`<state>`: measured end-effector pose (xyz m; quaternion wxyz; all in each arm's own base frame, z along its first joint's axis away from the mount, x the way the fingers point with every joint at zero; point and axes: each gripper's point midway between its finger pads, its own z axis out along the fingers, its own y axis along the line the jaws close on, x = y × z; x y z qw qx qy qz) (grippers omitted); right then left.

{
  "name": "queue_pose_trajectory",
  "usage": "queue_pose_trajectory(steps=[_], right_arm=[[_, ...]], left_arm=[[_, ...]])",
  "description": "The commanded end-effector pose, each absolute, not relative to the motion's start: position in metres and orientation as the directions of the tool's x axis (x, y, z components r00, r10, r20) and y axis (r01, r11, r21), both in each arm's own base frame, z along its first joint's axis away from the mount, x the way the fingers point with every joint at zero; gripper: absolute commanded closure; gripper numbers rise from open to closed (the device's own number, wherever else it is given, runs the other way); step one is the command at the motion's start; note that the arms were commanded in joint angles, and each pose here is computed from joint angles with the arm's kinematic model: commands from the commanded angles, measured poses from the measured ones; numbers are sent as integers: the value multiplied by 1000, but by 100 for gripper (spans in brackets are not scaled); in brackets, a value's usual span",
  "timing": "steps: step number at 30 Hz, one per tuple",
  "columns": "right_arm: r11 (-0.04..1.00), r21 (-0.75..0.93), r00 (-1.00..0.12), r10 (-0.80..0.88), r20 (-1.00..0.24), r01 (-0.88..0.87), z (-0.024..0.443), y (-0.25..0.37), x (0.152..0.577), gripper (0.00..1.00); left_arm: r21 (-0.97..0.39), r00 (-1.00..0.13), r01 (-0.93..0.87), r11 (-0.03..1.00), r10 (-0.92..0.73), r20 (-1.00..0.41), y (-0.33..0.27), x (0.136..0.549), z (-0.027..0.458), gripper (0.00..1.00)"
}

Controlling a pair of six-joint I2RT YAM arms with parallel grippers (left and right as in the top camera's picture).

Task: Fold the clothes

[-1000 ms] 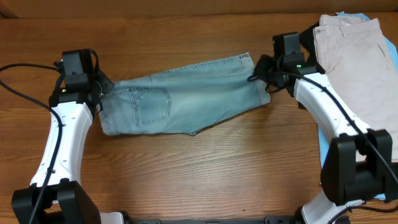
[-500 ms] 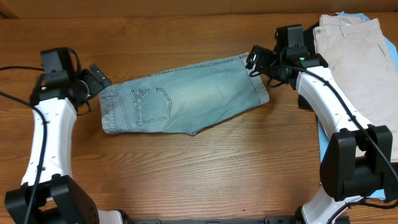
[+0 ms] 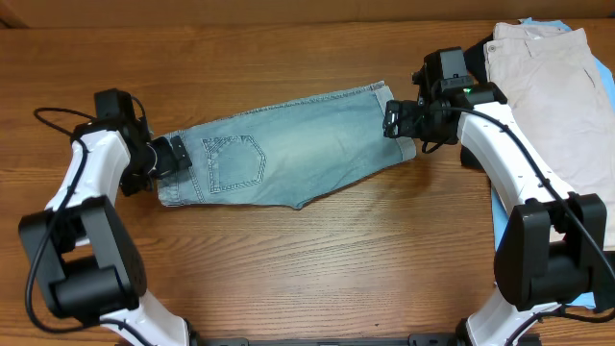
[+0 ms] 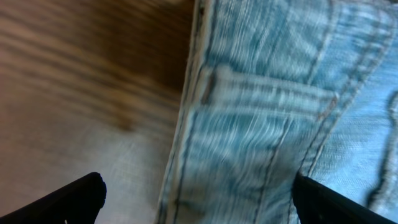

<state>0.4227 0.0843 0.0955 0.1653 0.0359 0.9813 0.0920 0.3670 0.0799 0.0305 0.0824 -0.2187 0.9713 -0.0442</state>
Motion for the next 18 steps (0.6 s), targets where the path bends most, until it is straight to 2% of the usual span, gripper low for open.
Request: queue_pose_trajectory(steps=[1,5,12,15,17,18], right_arm=[[981,192,-935,86,-344,20,105,84,428,0],[981,192,-936,87,-342,21,105,84,428,0],[981,192,-937,87,-339,21,105,84,427,0],[981,192,-936,87,-342,21,105,84,428,1],[981,192,-936,87,-342,21,105,84,428,4],[981,192,-936,87,-342,21,105,84,428,5]], left_arm=[[-169,-933,-314,934,-337,-127,73,373,17,0],[-235,-956,-251,939,-278,-90,59,373,-1,1],[-264,-963,-254,930,-270,-23,48,368,-26,6],[-264,-966,-250,932,-258,5,42,365,-39,20],[-263,-968,-248,932,-250,25,39,363,-48,34],[-262,-968,-249,932,-249,36,38,361,-52,46]])
